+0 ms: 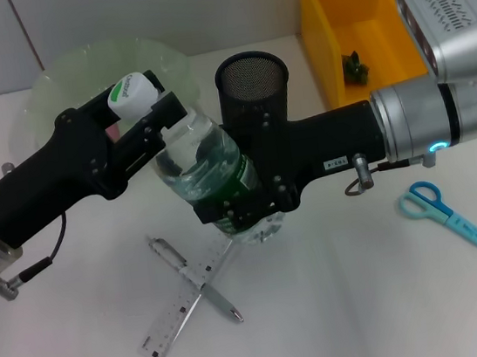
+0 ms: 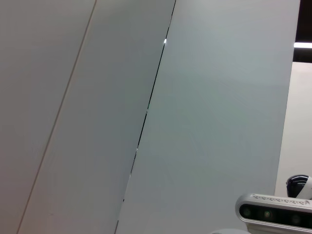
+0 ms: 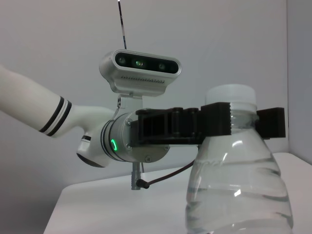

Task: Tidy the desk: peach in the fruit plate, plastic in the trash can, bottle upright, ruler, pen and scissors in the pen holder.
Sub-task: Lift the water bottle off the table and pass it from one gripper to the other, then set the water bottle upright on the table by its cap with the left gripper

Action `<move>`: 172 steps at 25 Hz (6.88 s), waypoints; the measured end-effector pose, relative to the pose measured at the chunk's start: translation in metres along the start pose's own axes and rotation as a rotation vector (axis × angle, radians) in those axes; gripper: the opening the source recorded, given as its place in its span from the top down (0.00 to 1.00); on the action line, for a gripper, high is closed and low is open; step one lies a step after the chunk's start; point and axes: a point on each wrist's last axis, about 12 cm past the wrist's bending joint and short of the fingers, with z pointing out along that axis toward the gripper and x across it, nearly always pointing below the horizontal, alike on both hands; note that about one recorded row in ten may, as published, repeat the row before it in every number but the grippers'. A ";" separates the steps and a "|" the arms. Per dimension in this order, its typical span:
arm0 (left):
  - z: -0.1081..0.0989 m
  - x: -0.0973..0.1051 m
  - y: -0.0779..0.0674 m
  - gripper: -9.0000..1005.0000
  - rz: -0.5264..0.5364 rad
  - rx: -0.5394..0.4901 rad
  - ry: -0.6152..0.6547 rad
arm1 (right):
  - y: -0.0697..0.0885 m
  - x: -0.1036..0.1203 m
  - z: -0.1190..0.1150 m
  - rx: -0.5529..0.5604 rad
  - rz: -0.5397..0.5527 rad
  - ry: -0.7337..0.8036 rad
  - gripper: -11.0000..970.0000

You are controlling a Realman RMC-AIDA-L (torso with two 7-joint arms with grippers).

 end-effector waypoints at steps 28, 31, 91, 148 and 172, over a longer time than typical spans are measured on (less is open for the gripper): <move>0.003 -0.002 0.002 0.55 0.002 0.006 0.006 | -0.003 -0.001 0.003 0.010 0.020 0.000 0.19; 0.003 -0.002 0.002 0.55 0.002 0.004 0.005 | -0.003 -0.001 0.003 0.010 0.021 0.003 0.19; -0.036 -0.007 0.029 0.55 0.145 -0.305 0.053 | -0.007 0.010 -0.041 0.207 0.050 -0.001 0.15; -0.054 0.021 0.051 0.55 0.272 -0.667 0.110 | -0.009 0.029 -0.048 0.276 0.102 0.091 0.15; -0.060 0.021 0.046 0.19 0.256 -0.660 0.089 | -0.007 0.030 -0.047 0.268 0.101 0.100 0.16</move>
